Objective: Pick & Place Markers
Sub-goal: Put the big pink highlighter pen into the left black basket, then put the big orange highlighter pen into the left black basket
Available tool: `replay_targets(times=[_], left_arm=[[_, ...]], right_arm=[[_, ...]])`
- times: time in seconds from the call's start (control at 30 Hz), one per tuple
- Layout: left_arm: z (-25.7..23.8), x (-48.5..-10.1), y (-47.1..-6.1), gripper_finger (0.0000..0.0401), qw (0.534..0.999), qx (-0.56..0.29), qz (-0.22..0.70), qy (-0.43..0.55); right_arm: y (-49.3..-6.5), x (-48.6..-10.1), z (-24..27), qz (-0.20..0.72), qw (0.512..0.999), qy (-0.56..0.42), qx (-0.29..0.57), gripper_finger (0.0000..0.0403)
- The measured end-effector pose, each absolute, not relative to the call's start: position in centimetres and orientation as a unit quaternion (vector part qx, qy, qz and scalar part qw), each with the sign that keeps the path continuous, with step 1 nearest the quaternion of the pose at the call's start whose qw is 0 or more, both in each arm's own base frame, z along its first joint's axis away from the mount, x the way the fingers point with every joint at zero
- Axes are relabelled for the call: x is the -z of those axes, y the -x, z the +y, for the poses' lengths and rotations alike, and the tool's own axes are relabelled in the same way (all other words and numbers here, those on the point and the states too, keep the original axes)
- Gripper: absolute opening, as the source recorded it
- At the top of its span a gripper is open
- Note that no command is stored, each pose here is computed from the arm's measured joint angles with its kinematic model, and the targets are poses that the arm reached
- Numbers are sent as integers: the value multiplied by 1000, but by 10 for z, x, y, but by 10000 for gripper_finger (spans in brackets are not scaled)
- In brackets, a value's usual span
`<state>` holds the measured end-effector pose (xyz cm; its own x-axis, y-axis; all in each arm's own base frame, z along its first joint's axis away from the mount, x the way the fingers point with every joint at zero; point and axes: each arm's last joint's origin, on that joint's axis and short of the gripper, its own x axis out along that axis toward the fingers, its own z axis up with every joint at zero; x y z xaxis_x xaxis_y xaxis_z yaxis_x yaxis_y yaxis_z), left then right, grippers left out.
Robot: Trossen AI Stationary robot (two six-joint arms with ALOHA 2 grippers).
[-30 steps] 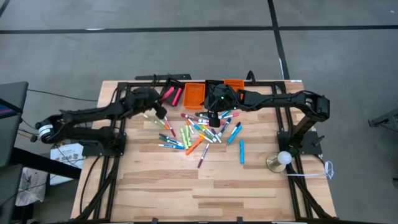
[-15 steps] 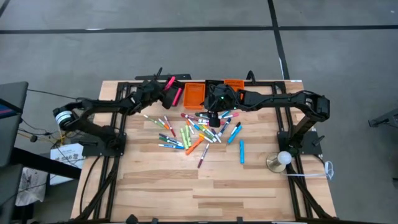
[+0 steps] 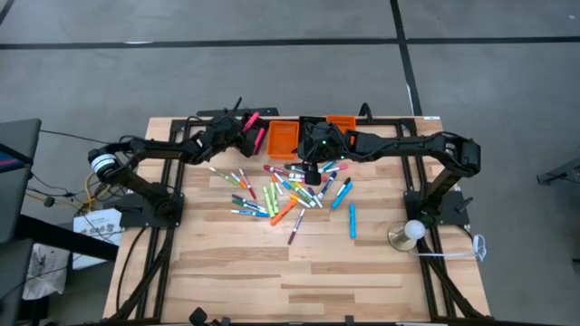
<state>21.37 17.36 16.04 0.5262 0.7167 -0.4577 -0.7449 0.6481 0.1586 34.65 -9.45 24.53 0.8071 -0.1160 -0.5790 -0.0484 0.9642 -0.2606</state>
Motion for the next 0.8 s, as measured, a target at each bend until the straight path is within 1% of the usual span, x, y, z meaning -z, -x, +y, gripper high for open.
replay_targets(times=[0.4,0.63,0.7,0.8], left_arm=[[173,-160,-213,149,871,-422,248,44],[169,-151,-209,146,857,-421,285,83],[167,-147,-208,143,855,-410,304,95],[160,-146,-209,139,863,-373,322,109]], right_arm=[[-346,-245,-94,312,941,132,17,177],[-346,-244,-94,315,940,131,17,177],[-345,-244,-94,319,939,130,16,177],[-345,-243,-94,326,937,128,14,177]])
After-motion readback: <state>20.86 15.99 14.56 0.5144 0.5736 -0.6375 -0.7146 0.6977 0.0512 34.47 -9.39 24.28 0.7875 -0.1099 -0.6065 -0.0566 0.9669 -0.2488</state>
